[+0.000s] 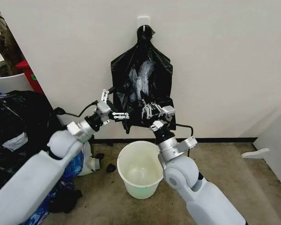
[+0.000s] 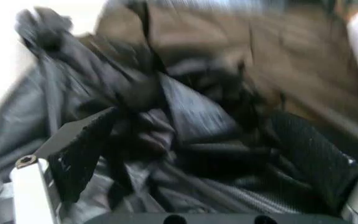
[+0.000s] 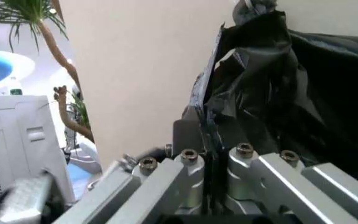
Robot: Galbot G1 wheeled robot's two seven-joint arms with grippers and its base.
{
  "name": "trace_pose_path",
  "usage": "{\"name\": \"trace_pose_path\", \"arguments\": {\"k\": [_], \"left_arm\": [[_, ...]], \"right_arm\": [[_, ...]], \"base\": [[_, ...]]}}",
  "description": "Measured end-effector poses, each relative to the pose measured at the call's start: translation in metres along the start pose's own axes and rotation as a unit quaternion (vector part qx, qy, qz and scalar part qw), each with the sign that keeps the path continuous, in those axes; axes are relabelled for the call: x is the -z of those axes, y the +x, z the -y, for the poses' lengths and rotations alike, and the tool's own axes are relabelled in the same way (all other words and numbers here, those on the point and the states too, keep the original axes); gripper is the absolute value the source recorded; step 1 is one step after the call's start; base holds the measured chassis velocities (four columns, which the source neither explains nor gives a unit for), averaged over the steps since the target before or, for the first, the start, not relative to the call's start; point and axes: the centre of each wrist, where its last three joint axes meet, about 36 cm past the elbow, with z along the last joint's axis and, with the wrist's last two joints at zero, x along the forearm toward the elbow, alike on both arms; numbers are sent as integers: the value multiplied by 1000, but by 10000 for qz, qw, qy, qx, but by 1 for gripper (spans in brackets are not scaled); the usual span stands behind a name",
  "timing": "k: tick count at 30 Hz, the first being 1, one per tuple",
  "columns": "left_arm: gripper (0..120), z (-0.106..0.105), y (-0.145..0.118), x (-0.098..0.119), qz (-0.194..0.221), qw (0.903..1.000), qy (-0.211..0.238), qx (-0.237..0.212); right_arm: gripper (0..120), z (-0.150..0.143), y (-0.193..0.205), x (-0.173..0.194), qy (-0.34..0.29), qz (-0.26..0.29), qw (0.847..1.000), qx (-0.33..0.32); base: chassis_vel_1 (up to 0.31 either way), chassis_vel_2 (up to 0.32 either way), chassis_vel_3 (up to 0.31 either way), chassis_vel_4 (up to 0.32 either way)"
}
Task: Place the garbage bag over the trash bin.
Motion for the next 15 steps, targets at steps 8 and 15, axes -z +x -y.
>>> {"name": "trace_pose_path", "arguments": {"k": [8,15], "left_arm": [[83,13,-10,1,-520,9983,65,263],[56,16,-13,4,-649,9963,46,555]], "right_arm": [[0,-3,-3,-1,26,51,10000,43],[0,-3,-2,-2,64,39,10000,40]], "base": [[0,0,0,0],[0,0,0,0]]}}
